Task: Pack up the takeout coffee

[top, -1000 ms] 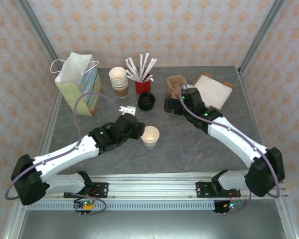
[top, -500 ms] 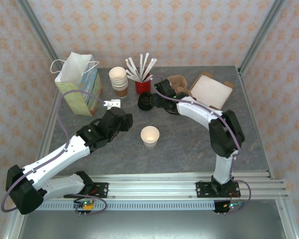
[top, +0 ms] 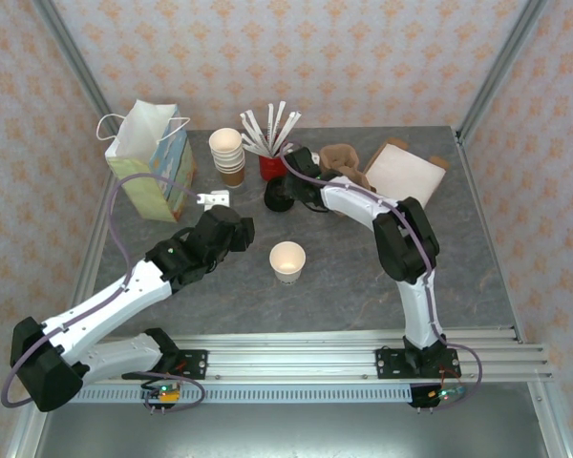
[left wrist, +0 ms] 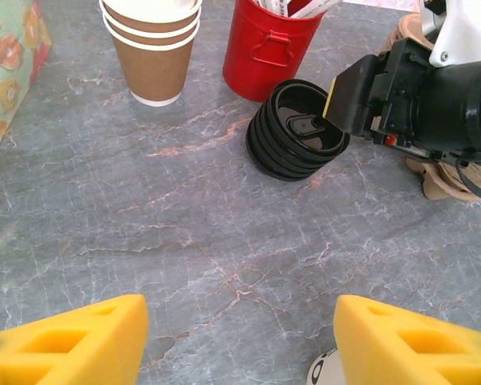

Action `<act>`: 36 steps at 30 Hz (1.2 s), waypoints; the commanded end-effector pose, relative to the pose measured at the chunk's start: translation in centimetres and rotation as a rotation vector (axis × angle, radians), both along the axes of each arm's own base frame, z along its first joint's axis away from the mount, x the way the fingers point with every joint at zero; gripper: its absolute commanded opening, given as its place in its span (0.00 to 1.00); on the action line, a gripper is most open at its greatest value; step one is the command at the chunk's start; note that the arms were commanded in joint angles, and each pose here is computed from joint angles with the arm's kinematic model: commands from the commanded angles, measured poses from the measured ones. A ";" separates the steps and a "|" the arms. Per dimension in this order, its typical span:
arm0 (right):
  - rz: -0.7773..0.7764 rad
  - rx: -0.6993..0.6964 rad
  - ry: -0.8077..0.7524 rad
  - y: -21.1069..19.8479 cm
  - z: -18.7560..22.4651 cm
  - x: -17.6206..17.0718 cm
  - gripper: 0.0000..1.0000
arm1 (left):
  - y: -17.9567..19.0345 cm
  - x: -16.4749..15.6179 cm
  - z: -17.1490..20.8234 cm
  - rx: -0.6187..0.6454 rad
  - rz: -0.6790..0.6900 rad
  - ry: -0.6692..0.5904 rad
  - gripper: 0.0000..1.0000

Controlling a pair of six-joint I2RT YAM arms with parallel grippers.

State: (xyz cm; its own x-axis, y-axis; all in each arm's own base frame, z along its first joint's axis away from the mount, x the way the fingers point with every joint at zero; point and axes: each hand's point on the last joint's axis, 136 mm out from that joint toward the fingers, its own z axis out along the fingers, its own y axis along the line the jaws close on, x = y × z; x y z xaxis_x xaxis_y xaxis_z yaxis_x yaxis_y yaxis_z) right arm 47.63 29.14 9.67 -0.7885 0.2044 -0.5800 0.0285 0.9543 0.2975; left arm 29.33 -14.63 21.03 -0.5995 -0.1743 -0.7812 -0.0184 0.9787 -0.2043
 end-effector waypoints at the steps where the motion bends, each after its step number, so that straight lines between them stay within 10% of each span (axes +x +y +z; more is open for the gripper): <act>1: -0.056 -0.019 0.008 -0.9 -0.5 0.7 0.41 | 0.8 -0.3 0.1 -0.003 0.027 -0.004 0.64; 36: -0.042 0.005 0.033 -0.7 -1.4 0.4 0.17 | 1.2 -0.8 -0.9 -0.003 0.038 0.013 0.63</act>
